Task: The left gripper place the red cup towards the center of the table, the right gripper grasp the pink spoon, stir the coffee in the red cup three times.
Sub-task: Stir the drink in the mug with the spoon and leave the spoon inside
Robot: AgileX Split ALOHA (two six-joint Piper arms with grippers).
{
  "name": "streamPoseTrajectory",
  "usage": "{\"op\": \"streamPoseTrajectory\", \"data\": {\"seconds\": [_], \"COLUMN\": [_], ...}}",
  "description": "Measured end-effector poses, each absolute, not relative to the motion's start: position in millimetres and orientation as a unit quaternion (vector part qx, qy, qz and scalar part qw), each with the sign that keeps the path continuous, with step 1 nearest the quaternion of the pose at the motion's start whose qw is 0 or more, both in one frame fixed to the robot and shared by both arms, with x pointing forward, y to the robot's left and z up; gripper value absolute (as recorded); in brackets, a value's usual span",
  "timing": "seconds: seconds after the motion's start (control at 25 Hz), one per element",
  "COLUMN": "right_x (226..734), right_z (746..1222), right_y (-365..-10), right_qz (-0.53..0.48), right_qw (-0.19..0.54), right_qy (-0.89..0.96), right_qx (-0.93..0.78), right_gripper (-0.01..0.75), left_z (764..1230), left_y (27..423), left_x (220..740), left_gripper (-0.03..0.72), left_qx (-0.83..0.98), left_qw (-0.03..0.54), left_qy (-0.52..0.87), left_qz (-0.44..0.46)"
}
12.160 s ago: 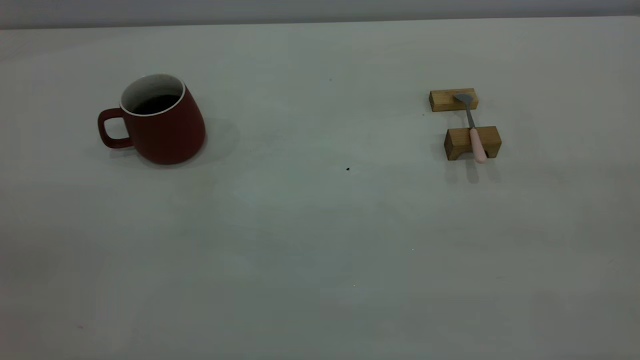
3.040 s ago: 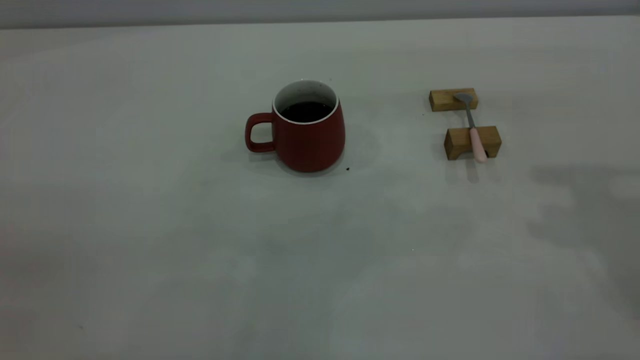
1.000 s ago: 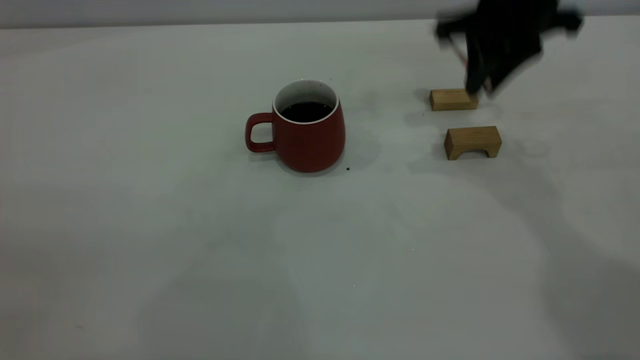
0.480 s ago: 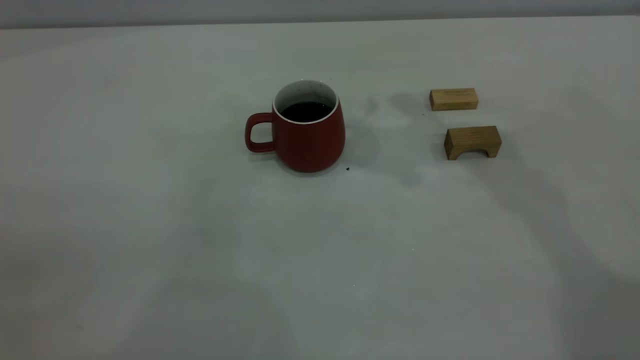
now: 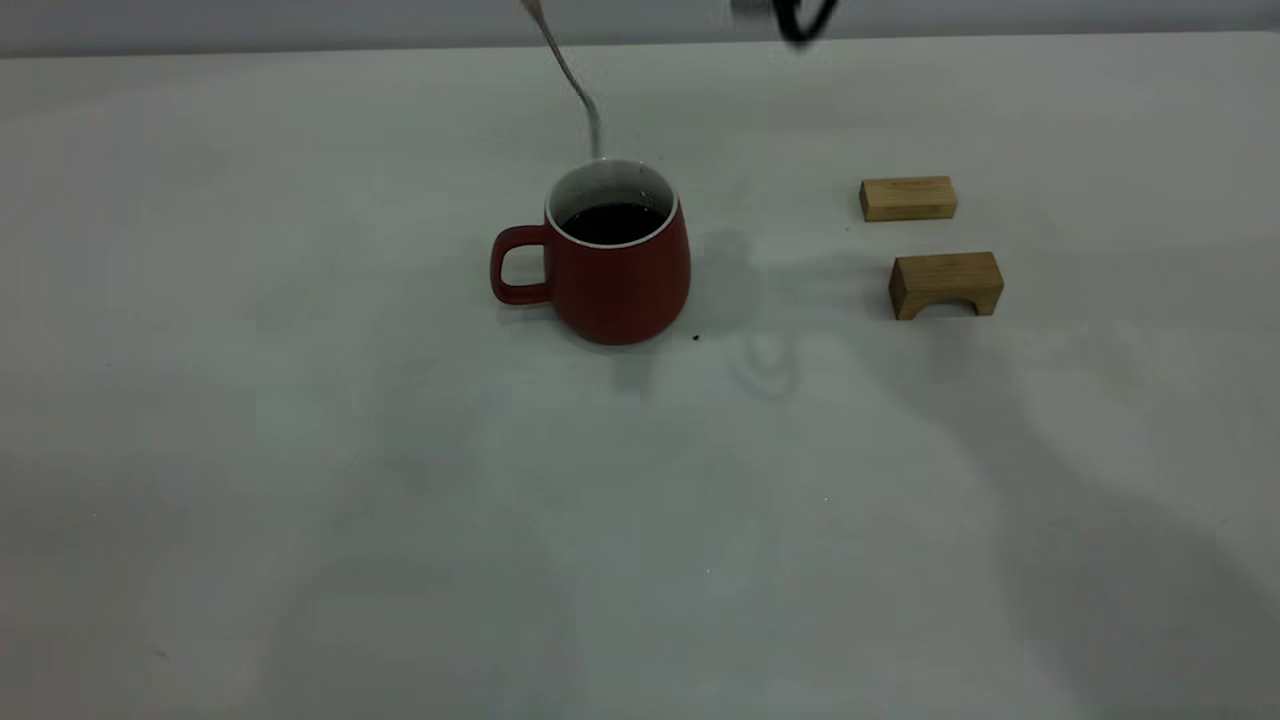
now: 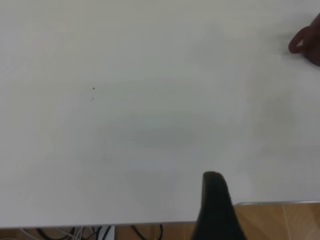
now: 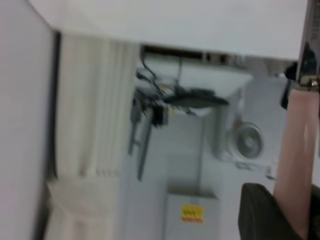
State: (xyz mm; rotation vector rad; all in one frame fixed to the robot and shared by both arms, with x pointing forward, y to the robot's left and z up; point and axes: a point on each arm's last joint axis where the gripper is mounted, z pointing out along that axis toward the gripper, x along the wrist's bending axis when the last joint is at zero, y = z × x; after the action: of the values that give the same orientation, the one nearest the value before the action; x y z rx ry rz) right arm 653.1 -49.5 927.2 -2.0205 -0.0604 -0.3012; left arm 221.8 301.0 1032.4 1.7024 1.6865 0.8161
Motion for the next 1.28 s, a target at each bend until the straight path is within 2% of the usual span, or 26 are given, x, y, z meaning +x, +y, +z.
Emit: {"op": "streamPoseTrajectory", "data": {"seconds": [0.32,0.48,0.68,0.88,1.08,1.28], "right_x": [663.5,664.4,671.9,674.4,668.8,671.2], "right_z": [863.2,844.9,840.7,839.1,841.1,843.4], "right_y": [-57.4,-55.3,-66.7,-84.2,-70.1,-69.6], "right_qz": [-0.094,-0.083,-0.158,-0.107,-0.075,-0.146], "right_qw": [0.514,0.549,0.536,0.541,0.556,0.552], "right_qy": [0.045,0.068,-0.025,0.015,0.052,-0.029], "right_qx": [-0.851,-0.829,-0.829,-0.834,-0.826,-0.82], "right_gripper": [0.145,0.145,0.145,0.145,0.145,0.145], "left_z": [1032.4,1032.4,1032.4,1032.4,1032.4,1032.4], "left_y": [301.0,301.0,301.0,301.0,301.0,301.0], "left_x": [221.8,221.8,221.8,221.8,221.8,221.8], "left_gripper": [0.585,0.585,0.585,0.585,0.585,0.585], "left_qx": [0.641,0.641,0.641,0.641,0.641,0.641], "left_qw": [0.3,0.3,0.3,0.3,0.3,0.3], "left_qy": [0.635,0.636,0.636,0.636,0.636,0.636], "left_qz": [0.308,0.307,0.307,0.307,0.307,0.307]}}
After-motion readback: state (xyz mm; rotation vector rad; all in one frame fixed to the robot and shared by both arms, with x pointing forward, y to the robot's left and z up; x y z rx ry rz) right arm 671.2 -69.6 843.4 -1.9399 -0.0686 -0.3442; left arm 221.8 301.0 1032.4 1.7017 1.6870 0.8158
